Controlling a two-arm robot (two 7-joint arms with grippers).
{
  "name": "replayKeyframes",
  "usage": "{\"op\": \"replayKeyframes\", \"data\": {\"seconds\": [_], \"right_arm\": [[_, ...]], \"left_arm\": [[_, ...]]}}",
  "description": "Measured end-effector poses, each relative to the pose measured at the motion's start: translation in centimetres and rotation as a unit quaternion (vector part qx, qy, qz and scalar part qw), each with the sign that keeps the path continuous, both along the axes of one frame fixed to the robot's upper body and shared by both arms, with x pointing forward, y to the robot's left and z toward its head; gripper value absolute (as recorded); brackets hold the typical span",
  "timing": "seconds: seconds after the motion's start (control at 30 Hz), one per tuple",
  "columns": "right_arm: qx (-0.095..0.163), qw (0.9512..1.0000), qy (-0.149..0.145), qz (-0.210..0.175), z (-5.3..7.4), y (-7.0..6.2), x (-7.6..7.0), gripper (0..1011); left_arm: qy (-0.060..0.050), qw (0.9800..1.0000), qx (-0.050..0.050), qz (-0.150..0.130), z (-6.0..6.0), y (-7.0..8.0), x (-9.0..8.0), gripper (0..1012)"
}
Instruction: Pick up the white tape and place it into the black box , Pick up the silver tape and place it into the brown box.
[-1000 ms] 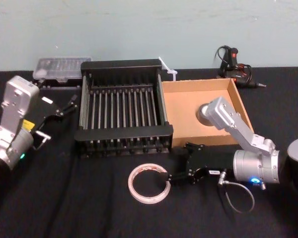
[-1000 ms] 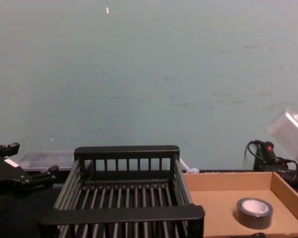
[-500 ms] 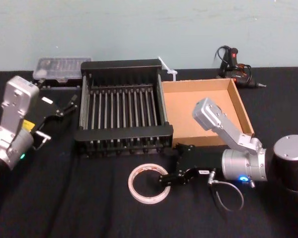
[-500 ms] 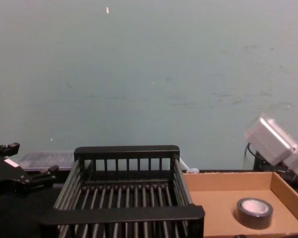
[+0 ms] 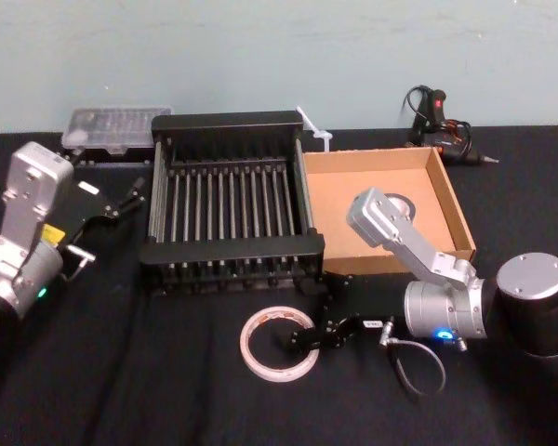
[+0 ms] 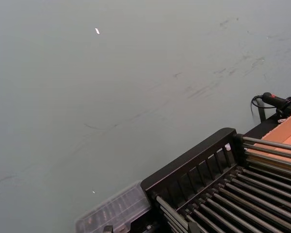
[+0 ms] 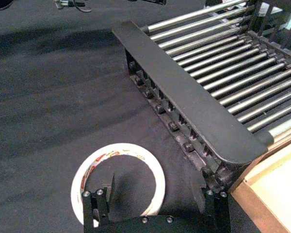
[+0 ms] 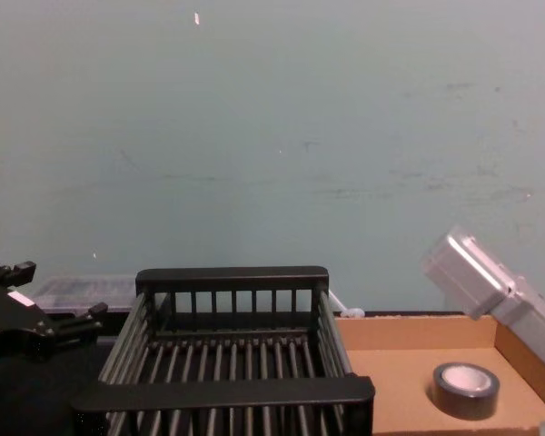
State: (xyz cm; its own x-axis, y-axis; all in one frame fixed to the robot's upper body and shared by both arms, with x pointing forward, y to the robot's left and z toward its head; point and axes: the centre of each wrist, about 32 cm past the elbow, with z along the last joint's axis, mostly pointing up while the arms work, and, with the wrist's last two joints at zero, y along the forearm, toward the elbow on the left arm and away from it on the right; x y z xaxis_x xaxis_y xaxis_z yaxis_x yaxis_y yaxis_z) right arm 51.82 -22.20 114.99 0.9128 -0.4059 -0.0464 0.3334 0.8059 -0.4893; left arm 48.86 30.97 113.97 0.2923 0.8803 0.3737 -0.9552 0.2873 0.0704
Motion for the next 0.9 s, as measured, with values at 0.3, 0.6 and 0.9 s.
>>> {"op": "replayKeyframes", "data": {"seconds": [0.3, 0.6, 0.9], "right_arm": [[-0.005, 1.0, 0.001, 0.0, -0.37, 0.09, 0.13, 1002], [-0.015, 0.9998, -0.008, 0.002, -0.54, 0.22, 0.03, 1002], [-0.019, 0.9997, -0.012, 0.003, -0.63, 0.37, -0.06, 1002]], "left_arm": [[0.0, 1.0, 0.0, 0.0, 0.0, 0.0, 0.0, 1001], [0.0, 1.0, 0.0, 0.0, 0.0, 0.0, 0.0, 1001], [0.0, 1.0, 0.0, 0.0, 0.0, 0.0, 0.0, 1001]]}}
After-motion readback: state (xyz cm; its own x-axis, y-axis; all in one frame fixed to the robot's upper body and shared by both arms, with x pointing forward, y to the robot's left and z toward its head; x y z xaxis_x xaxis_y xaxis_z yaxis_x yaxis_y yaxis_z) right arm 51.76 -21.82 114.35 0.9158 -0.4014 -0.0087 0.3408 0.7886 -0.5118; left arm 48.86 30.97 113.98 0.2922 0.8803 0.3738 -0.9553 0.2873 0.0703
